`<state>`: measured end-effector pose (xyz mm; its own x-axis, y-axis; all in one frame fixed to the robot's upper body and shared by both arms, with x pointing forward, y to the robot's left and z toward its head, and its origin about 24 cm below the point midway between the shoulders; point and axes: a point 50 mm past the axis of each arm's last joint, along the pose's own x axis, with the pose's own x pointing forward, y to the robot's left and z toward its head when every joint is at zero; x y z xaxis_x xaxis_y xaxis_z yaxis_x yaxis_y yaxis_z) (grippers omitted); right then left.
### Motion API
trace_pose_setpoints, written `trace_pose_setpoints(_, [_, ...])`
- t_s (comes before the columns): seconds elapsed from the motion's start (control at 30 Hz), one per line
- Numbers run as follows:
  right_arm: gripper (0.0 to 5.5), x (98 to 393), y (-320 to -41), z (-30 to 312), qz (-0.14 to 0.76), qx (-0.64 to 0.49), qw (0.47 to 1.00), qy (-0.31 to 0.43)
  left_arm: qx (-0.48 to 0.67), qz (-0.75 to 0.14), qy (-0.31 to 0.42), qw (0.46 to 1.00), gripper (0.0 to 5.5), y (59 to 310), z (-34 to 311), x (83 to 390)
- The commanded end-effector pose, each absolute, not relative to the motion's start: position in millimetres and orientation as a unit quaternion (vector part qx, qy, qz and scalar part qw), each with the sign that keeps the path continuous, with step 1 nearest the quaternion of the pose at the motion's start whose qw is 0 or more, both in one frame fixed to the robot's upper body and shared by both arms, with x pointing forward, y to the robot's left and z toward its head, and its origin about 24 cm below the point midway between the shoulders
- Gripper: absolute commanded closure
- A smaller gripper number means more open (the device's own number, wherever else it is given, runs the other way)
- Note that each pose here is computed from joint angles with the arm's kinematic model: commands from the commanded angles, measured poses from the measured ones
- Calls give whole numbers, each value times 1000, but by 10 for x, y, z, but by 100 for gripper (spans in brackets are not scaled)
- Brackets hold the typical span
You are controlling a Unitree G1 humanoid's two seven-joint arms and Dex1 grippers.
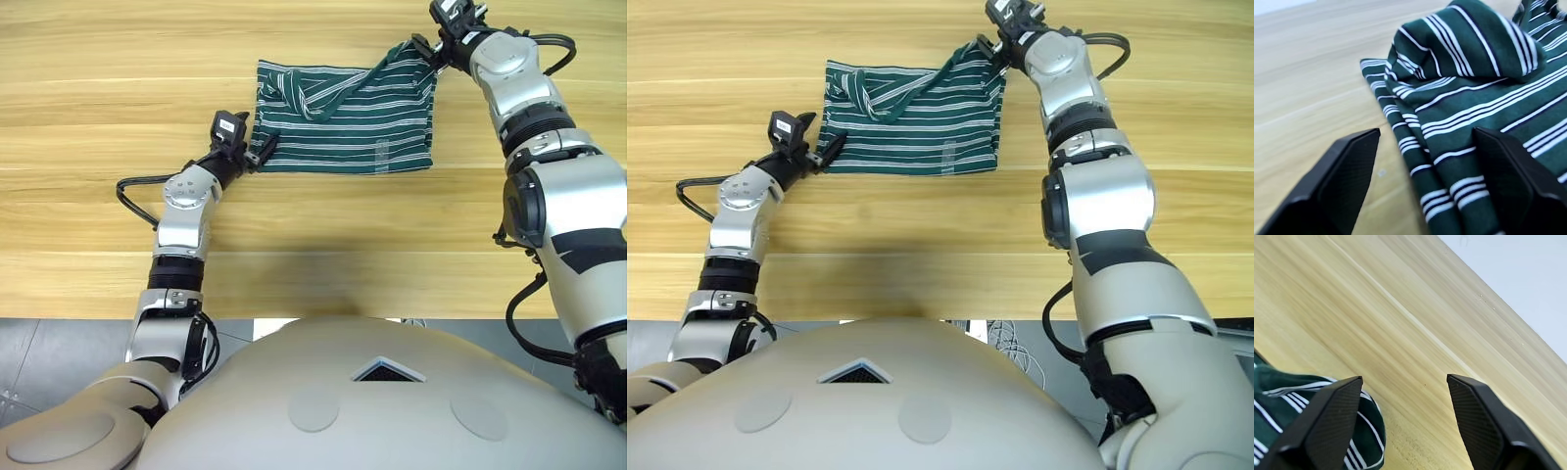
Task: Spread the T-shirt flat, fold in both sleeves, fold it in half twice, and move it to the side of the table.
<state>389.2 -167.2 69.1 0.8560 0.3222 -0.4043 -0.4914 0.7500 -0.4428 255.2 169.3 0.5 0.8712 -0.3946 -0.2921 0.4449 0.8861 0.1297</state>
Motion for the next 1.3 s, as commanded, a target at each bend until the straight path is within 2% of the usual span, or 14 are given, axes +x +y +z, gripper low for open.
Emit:
trace_pose_setpoints(0.03, [228,3838,-1684,737,275,-259,920,106,50,-206,118,970,207,1129,-2,2427])
trace_pose_setpoints(0.1, [228,3736,-1717,786,323,-248,912,51,11,-204,98,974,207,767,87,2342])
trace_pose_setpoints(0.17, [228,3561,-1754,789,359,-247,900,16,-6,-215,87,973,207,532,165,2214])
trace_pose_setpoints(0.23, [228,3314,-1760,768,394,-245,886,0,-6,-232,80,970,207,412,225,2093])
trace_pose_setpoints(0.33, [228,2877,-1688,660,460,-239,855,14,11,-198,63,978,207,584,301,2120])
trace_pose_setpoints(0.47, [228,2683,-1677,502,463,-242,850,67,39,-166,33,985,207,844,469,2139])
trace_pose_setpoints(0.6, [228,2641,-1533,440,462,-216,856,86,33,-161,14,986,207,978,614,2113])
trace_pose_setpoints(0.7, [228,2704,-1343,418,444,-131,880,106,16,-148,-47,988,207,1185,851,2117])
trace_pose_setpoints(0.8, [228,2844,-1223,367,413,-68,897,145,38,-139,-80,986,207,1370,951,2098])
trace_pose_setpoints(0.9, [228,2923,-1137,289,401,-55,895,186,47,-159,-124,978,207,1464,1074,1995])
trace_pose_setpoints(1.03, [228,2844,-997,45,407,-52,874,261,55,-96,-147,983,207,1792,1175,1994])
trace_pose_setpoints(1.13, [228,2731,-934,-118,420,-87,853,297,50,-87,-149,984,207,1838,1199,1990])
trace_pose_setpoints(1.3, [228,2653,-905,-170,430,-114,845,296,45,-80,-144,985,207,1836,1178,1975])
